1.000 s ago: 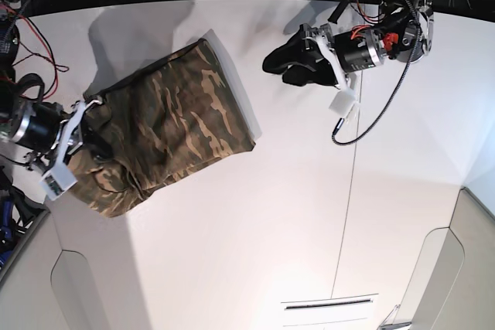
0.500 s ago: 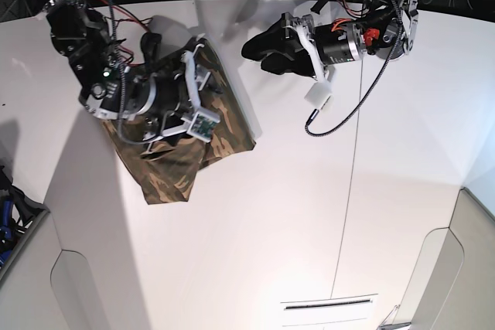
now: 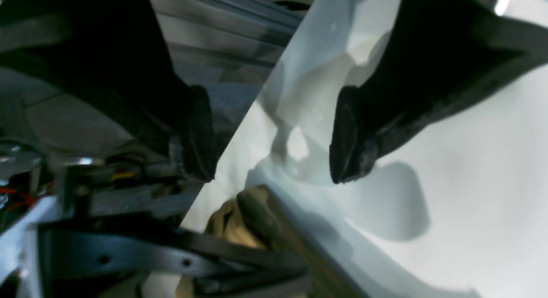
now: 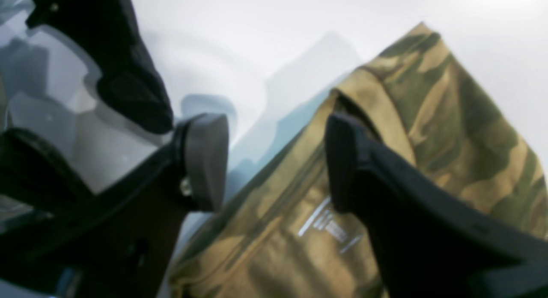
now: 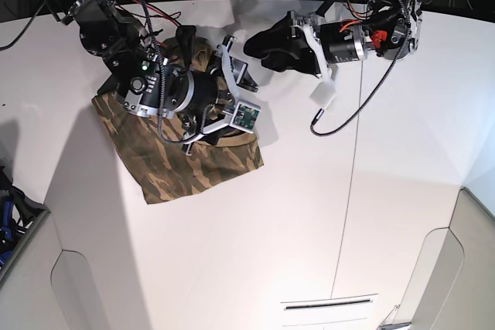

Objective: Fold the T-shirt properly
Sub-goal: 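Drag the folded bundle with the right gripper and flip it over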

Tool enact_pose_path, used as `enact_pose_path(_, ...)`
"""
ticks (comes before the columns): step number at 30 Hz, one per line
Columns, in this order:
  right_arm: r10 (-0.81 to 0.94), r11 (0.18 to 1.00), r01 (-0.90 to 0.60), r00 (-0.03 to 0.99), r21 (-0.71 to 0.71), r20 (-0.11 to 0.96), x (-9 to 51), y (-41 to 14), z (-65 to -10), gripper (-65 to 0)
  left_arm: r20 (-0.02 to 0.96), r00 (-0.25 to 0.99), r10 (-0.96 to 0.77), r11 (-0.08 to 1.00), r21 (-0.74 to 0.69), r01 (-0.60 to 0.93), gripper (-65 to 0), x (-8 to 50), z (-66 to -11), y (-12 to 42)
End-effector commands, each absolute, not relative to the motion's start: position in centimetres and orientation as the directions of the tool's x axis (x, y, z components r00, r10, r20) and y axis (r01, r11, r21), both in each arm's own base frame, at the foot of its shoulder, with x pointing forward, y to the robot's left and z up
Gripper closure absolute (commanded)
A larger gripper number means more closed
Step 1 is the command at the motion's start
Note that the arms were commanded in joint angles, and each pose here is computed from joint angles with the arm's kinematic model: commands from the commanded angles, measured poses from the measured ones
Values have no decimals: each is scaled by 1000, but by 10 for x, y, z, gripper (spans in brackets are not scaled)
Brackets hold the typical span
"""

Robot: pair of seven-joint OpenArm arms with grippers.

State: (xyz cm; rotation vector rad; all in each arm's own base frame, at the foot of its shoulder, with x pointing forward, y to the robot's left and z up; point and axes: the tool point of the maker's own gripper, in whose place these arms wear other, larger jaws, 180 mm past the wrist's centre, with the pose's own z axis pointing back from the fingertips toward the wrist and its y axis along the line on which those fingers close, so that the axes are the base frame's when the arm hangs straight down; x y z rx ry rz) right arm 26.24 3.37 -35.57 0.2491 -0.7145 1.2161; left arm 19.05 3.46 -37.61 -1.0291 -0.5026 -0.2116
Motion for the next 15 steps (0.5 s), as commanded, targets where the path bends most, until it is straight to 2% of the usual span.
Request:
enact_pose_path(1,740,383,-897,155,-220,654,277,34,-340,-347,525,846,96,496,-762,416,-389,199,-364,38)
enact_pose_path(3,718,446,-866,195,-227,668,291,26,-334,-285,536,837,109,516,-750,414,-265,203,-363,46)
enact_pose_path(5,680,536,-812,251,-233,689,309,12,-325,-142,557,824,107,547,-725,419,-152,208,-361,55)
enact_pose_path(6,658,579,-781,277,-235,701,319,3,-320,-57,569,816,106,560,-712,424,-114,210,-359,58)
enact_pose_path(7,632,619,-748,294,-239,717,329,-5,-313,0,581,807,106,566,-702,431,-83,212,-356,61)
enact_pose_path(10,568,704,-661,307,-258,764,357,-32,-290,0,624,776,94,568,-674,473,-7,216,-341,59)
enact_pose_path(15,461,821,-508,323,-260,826,390,-75,-258,0,694,718,50,539,-624,566,0,216,-314,42)
